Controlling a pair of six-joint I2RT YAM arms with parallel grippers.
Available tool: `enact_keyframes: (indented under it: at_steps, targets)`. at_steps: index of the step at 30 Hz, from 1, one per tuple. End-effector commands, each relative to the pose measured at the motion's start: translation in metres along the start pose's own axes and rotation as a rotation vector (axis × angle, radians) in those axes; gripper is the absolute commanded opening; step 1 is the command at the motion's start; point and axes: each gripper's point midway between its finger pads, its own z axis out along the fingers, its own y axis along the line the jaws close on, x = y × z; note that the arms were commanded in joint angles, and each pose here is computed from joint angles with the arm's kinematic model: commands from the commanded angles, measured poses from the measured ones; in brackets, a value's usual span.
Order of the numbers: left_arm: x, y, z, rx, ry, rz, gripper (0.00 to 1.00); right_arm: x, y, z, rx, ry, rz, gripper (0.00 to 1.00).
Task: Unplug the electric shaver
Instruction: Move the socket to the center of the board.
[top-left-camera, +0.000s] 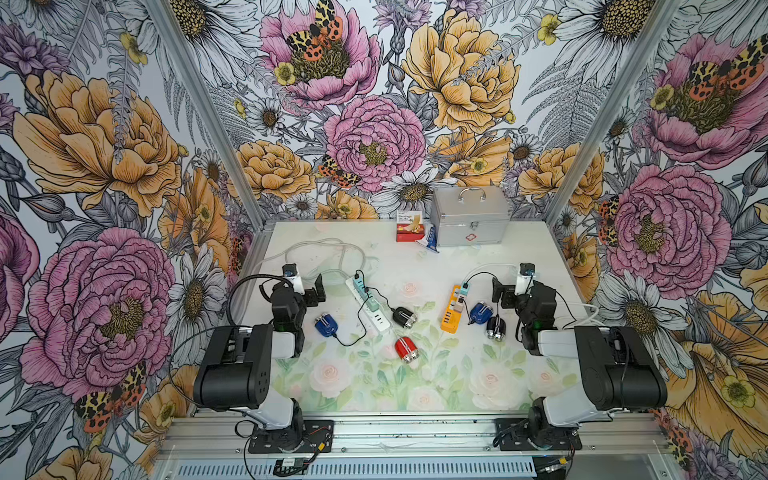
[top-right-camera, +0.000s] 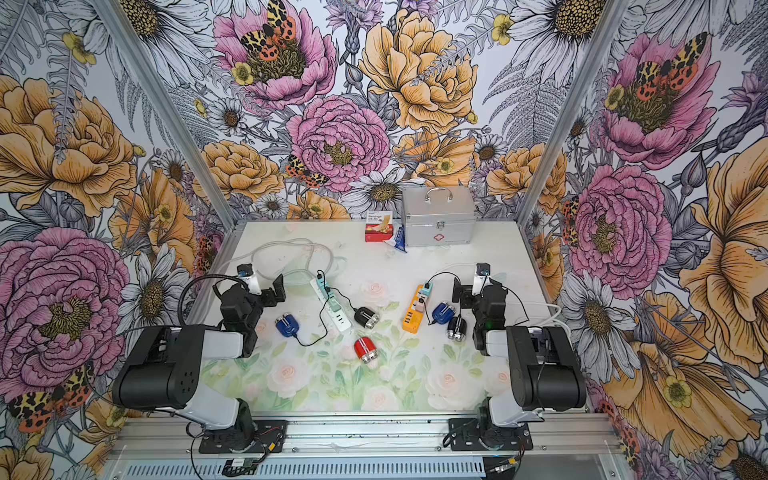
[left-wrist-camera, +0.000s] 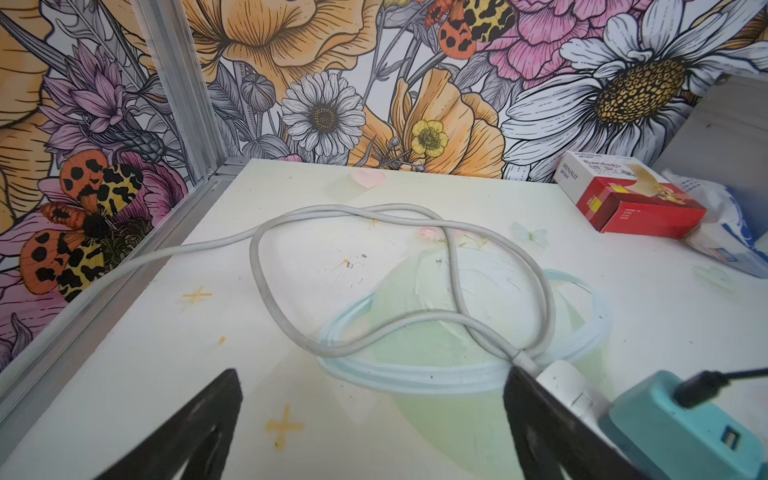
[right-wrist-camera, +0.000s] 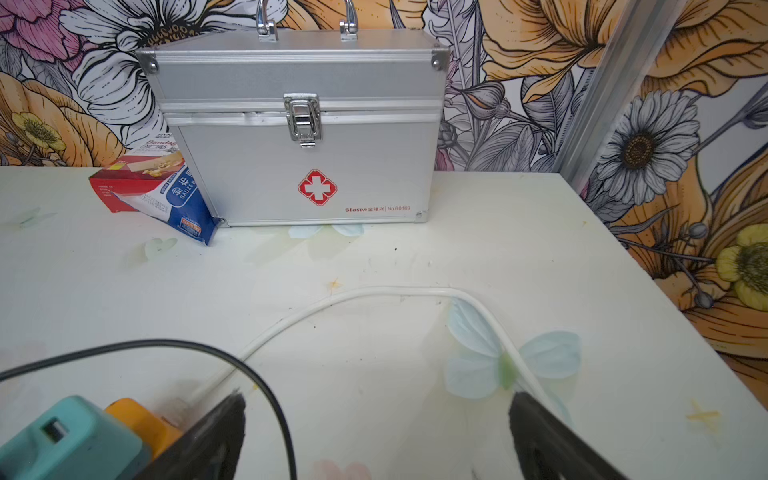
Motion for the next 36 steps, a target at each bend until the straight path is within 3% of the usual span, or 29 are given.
enact_keyframes:
  at_steps: [1,16,21,25,28,31,36]
  targets:
    - [-0.008,0.0,0.002,-0.008,-0.021,0.006,0.99,-0.007,-0.001,0.004,-0.003,-0.017,0.002,1.0]
    - [-0.008,0.0,0.002,-0.005,-0.022,0.003,0.99,-0.008,-0.001,0.004,-0.003,-0.019,0.004,1.0]
    - [-0.009,0.0,0.002,-0.003,-0.023,0.001,0.99,-0.007,-0.01,0.003,0.05,-0.015,0.026,1.0]
    - [-0.011,0.0,0.001,0.003,-0.025,-0.002,0.99,-0.018,-0.033,-0.017,0.187,-0.092,0.079,1.0]
    - [-0.031,0.004,-0.003,-0.036,0.027,-0.008,0.99,-0.037,-0.027,-0.036,0.165,-0.119,0.051,1.0]
    - [-0.071,0.001,-0.007,-0.039,0.104,-0.006,0.99,-0.058,-0.029,-0.057,0.186,-0.079,0.053,1.0]
    - [-0.117,-0.017,-0.016,-0.017,0.204,-0.085,0.99,-0.095,-0.003,-0.092,0.067,-0.061,0.014,0.96]
